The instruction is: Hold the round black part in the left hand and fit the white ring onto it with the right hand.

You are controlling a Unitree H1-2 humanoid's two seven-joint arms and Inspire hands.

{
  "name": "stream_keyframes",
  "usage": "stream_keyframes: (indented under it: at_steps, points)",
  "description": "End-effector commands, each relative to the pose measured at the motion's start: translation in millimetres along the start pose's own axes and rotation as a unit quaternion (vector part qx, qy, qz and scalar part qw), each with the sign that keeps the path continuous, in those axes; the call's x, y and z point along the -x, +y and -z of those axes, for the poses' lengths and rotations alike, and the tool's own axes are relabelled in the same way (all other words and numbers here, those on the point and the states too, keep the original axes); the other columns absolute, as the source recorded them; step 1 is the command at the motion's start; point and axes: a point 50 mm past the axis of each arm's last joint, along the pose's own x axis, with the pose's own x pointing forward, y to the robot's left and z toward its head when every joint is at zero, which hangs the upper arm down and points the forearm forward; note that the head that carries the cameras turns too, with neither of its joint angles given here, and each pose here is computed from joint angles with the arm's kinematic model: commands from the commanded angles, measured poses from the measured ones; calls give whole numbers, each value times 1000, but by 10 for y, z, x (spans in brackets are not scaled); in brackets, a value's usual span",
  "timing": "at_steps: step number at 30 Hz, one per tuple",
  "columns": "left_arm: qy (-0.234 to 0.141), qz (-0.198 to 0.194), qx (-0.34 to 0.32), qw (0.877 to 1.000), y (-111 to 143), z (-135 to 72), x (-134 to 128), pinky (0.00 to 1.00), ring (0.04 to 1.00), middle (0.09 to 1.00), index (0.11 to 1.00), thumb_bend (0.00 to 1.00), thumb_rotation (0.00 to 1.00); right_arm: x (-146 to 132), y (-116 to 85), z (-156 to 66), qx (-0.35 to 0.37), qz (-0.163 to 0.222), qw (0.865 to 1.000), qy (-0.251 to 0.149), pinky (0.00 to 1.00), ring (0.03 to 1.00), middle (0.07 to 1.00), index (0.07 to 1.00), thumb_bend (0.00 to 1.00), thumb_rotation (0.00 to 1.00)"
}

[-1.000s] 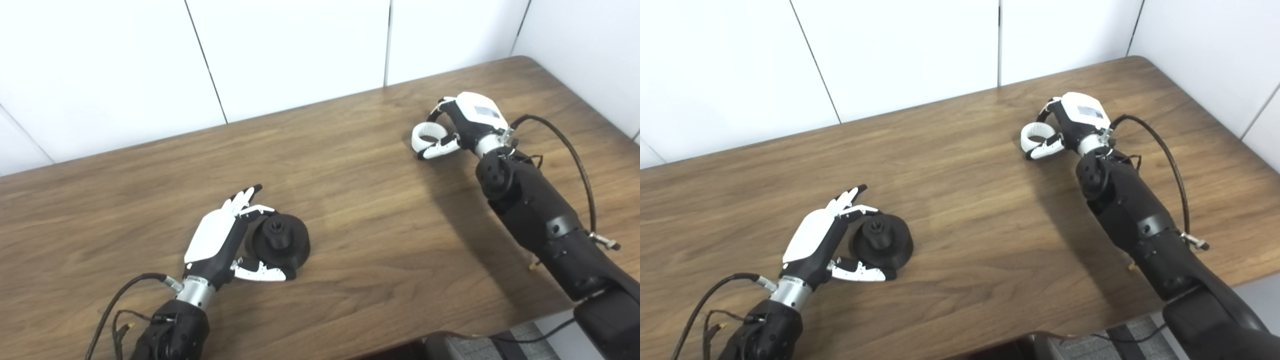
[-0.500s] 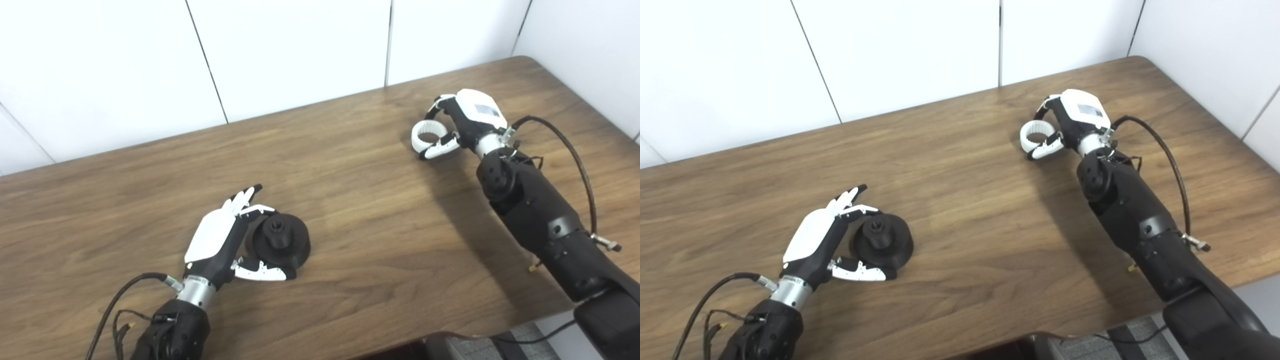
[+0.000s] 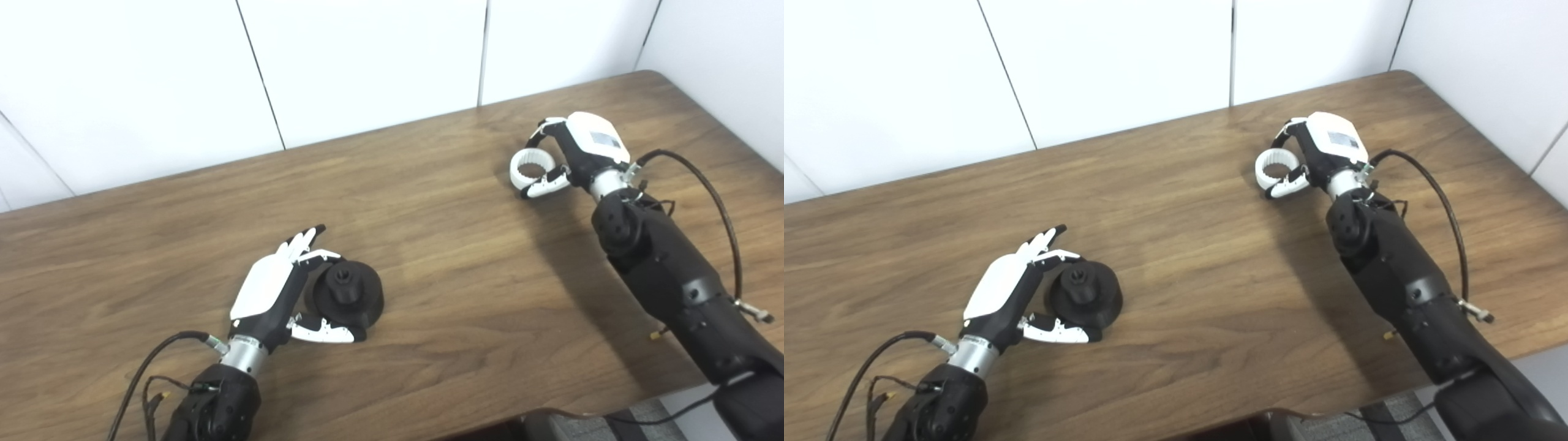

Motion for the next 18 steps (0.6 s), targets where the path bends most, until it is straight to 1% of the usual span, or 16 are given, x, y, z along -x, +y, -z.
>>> stream_keyframes:
  at_steps: [1,2,6,10,13,18]
  points:
    - [-16,-15,-14,1000,132,-41,-52,1000,1000,1000,611,901,324,-133,-483,-94,22,64,997,-26,707,794,862,493,514,155]
    - [-16,-16,-14,1000,131,-40,-53,1000,1000,1000,611,901,323,-129,-540,-117,21,71,997,-31,720,803,867,493,514,156]
    - [-15,-15,-14,1000,127,-40,-59,1000,1000,1000,611,900,325,-77,-746,-217,9,93,995,-43,831,844,879,494,513,155]
    - [-16,-15,-14,1000,126,-40,-64,1000,1000,1000,611,902,323,-24,-886,-311,6,114,992,-60,783,817,878,494,515,154]
    - [-16,-15,-14,1000,126,-42,-65,1000,1000,1000,608,903,324,4,-948,-366,5,122,990,-68,805,826,873,494,517,154]
    - [-16,-15,-14,1000,122,-58,-69,1000,1000,1000,607,907,324,34,-986,-416,-4,132,988,-80,802,818,871,493,521,150]
